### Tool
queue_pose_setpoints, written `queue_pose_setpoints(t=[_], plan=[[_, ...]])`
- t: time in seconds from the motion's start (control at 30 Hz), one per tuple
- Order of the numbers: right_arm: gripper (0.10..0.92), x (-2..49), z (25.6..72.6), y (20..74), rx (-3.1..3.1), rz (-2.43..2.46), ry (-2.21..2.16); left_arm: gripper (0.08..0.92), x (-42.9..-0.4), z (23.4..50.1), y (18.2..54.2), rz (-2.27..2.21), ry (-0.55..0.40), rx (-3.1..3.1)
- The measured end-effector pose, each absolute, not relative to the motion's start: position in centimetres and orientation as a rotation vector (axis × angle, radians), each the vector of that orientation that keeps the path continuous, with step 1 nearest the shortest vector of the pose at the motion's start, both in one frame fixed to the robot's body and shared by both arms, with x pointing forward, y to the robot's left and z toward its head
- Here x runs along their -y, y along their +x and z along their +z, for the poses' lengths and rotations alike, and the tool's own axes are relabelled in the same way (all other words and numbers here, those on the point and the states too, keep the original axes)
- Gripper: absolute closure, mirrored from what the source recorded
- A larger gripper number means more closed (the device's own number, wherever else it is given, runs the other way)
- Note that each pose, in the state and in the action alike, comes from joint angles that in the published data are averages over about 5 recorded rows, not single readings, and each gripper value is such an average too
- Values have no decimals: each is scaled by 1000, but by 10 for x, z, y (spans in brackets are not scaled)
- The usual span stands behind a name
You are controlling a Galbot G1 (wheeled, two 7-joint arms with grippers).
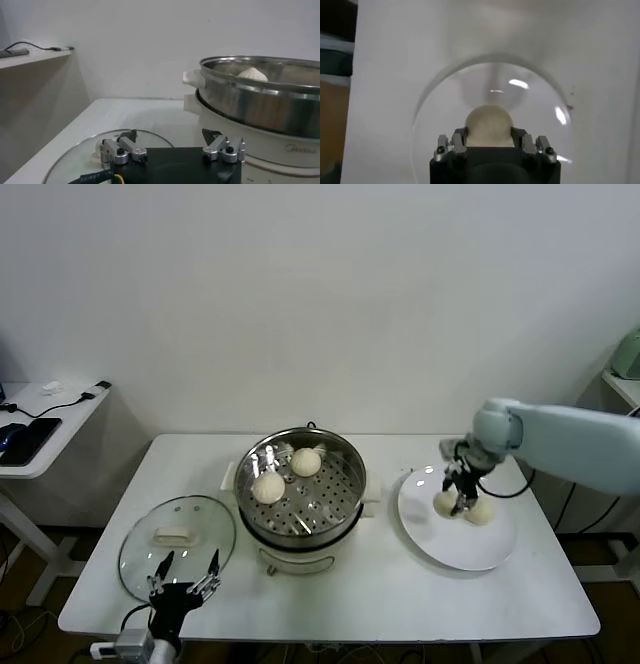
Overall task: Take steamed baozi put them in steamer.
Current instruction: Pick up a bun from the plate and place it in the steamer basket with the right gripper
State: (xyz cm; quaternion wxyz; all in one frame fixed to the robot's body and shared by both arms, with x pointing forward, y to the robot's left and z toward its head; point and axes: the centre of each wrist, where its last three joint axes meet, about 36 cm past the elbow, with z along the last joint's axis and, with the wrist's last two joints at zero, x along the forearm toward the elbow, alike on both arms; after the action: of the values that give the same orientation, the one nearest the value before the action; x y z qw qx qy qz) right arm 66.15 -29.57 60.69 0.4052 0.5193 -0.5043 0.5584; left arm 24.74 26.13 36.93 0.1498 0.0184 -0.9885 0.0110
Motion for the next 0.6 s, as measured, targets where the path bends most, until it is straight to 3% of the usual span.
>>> queue_pose_setpoints(t=[0.3,0.6], plan=[[420,191,729,663,1183,1744,1550,177,-257,375,246,43,42,2844],[420,74,741,626,844,2050,1883,177,-258,377,244,47,60,2846]])
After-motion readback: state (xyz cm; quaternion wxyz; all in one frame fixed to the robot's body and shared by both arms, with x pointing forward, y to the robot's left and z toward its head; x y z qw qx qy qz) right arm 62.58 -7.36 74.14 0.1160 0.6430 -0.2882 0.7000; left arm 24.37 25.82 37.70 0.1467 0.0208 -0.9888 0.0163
